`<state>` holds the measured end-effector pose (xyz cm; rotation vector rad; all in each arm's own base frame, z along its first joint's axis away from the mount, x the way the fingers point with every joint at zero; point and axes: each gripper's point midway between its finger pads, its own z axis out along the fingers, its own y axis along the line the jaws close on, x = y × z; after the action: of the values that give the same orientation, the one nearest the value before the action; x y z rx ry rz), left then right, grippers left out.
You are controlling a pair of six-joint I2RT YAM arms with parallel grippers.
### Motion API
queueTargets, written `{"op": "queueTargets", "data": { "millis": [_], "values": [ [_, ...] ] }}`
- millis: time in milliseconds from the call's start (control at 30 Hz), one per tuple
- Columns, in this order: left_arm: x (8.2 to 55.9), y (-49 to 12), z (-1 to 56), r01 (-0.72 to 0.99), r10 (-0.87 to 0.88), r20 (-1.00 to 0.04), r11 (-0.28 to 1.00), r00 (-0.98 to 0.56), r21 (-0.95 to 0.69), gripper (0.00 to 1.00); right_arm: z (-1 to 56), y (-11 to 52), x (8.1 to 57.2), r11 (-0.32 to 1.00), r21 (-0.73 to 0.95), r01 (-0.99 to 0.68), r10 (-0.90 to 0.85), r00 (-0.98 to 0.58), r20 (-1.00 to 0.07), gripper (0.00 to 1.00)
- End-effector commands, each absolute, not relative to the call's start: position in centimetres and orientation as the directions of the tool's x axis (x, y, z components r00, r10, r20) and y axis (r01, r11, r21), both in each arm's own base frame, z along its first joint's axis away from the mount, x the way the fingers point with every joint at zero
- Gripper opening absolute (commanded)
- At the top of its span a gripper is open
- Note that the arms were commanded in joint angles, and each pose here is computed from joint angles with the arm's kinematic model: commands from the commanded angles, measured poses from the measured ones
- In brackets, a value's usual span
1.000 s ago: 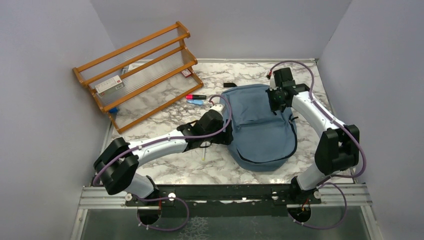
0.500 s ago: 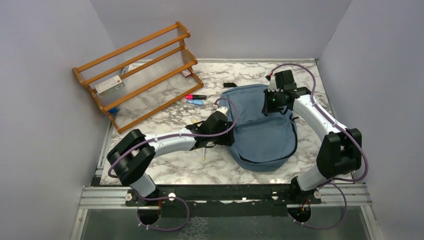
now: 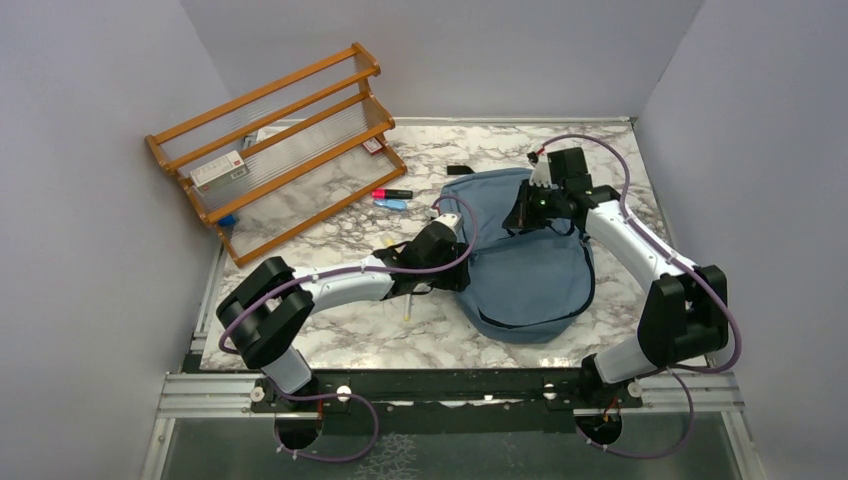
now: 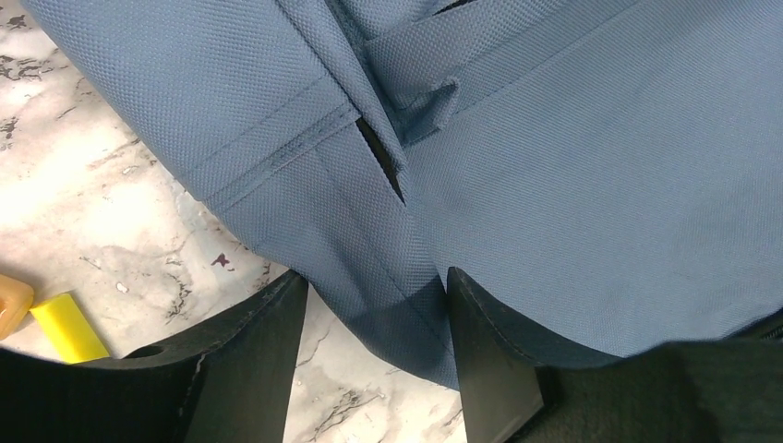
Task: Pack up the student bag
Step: Unzip the student bag at the center of the board.
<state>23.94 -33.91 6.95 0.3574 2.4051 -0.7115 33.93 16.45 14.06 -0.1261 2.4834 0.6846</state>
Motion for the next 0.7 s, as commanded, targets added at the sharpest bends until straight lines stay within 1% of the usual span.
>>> {"op": "queueTargets", "data": {
  "millis": [0,667],
  "values": [
    [24.4,-34.9,7.9,0.432,0.077,-0.636,0.795,-0.768,-0.425,0.57,15.4,19.3,33.8,0.801,0.534,-0.27,0.087,-0.831,-0.55,0.01],
    [24.0,-34.3,7.6,0.435,0.049,-0.653,0.783,-0.756,-0.445,0.54,14.3,27.4,33.1,0.762,0.577,-0.296,0.058,-0.856,-0.514,0.01]
  ]
}}
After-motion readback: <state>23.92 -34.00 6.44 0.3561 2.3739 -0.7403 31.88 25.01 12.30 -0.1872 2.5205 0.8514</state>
